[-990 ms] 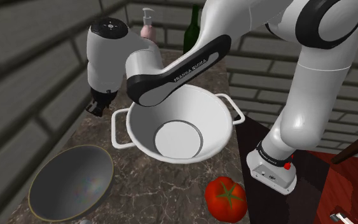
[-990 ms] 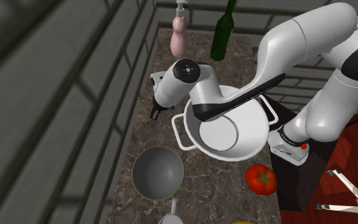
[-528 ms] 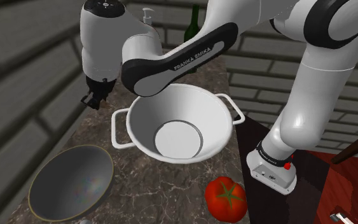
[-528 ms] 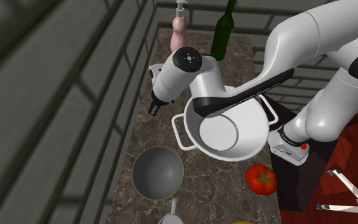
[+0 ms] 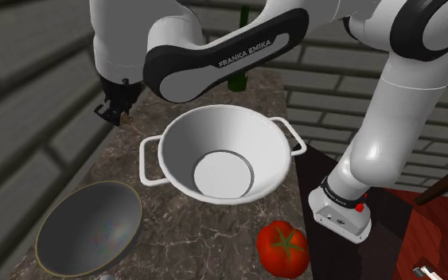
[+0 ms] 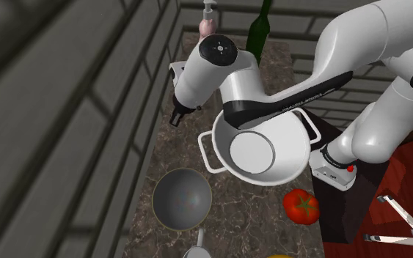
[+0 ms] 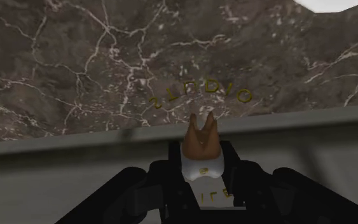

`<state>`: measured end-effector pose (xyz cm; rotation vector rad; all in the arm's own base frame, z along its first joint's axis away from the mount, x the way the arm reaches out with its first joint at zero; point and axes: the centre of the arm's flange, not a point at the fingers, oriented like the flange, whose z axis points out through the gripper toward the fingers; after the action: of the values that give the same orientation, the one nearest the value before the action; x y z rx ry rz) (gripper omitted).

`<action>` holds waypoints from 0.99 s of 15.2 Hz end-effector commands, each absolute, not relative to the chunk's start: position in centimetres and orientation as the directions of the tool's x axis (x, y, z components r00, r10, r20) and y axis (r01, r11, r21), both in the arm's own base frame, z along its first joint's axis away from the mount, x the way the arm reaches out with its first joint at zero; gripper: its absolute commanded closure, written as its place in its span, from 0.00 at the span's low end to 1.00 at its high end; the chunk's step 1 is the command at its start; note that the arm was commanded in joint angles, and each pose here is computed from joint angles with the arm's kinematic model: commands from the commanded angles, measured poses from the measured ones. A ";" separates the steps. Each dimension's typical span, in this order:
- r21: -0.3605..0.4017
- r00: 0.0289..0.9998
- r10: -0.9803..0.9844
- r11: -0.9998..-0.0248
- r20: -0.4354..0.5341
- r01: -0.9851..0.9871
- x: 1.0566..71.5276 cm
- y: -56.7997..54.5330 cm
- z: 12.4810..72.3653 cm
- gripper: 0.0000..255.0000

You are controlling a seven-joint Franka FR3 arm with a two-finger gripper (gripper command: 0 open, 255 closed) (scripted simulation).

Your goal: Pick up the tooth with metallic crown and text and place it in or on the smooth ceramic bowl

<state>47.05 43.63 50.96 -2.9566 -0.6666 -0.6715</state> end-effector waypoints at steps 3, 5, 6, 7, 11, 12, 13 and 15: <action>0.057 0.814 0.401 -0.907 0.419 0.417 47.1 43.7 53.0 1.00; 0.057 0.814 0.401 -0.907 0.419 0.417 47.1 43.7 54.1 1.00; 0.057 0.814 0.401 -0.907 0.419 0.417 47.1 43.7 54.6 1.00; 0.057 0.814 0.401 -0.907 0.419 0.417 47.1 43.7 54.8 1.00; 0.057 0.814 0.401 -0.907 0.419 0.417 43.1 47.1 54.8 1.00; 0.057 0.814 0.401 -0.907 0.419 0.417 42.1 47.9 54.8 1.00; 0.057 0.814 0.401 -0.907 0.419 0.417 41.1 48.7 54.8 1.00; 0.057 0.814 0.401 -0.907 0.419 0.417 39.0 50.4 54.9 1.00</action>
<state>39.98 49.49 54.55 -2.9562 -0.6695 -0.6703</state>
